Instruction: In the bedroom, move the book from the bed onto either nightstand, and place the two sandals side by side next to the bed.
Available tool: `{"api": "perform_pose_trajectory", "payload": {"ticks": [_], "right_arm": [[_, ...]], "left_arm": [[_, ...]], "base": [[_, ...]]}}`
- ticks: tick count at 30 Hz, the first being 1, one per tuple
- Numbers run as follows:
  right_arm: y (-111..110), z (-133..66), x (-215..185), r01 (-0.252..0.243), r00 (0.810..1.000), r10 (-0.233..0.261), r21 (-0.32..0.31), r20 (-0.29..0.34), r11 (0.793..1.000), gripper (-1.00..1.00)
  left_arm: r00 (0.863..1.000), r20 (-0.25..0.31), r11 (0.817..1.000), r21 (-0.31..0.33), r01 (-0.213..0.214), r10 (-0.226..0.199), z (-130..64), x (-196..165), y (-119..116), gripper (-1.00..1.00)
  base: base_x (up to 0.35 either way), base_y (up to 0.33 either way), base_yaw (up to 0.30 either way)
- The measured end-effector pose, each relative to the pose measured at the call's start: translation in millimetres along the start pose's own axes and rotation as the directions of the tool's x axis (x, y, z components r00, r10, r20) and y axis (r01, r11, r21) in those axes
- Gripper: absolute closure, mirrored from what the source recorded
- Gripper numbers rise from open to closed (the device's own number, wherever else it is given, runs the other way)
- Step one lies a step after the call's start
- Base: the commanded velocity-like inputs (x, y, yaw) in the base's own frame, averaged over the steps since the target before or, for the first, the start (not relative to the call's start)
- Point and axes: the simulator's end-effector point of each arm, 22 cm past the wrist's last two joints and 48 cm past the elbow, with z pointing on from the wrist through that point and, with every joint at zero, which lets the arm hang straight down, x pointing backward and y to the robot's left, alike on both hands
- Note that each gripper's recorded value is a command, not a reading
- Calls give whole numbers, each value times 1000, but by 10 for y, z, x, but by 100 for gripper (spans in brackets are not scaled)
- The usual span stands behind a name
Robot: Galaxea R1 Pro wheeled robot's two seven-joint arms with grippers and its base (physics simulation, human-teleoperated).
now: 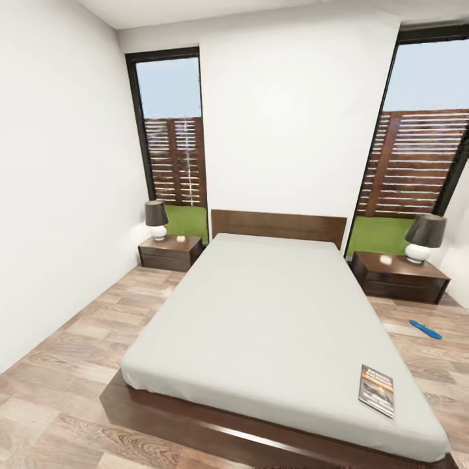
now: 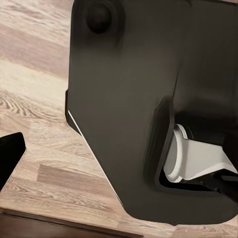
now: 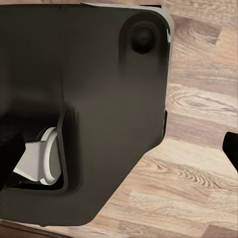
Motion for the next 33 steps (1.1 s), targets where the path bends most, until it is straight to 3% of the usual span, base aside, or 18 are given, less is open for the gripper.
{"api": "perform_pose_trajectory", "payload": {"ticks": [33], "right_arm": [[-62, -7, 0, 0, 1000, 0, 7, 0, 1000, -100]], "left_arm": [[1000, -1, 1000, 1, 0, 0, 0, 4, -8, -100]], "base": [[0, 0, -300]]}}
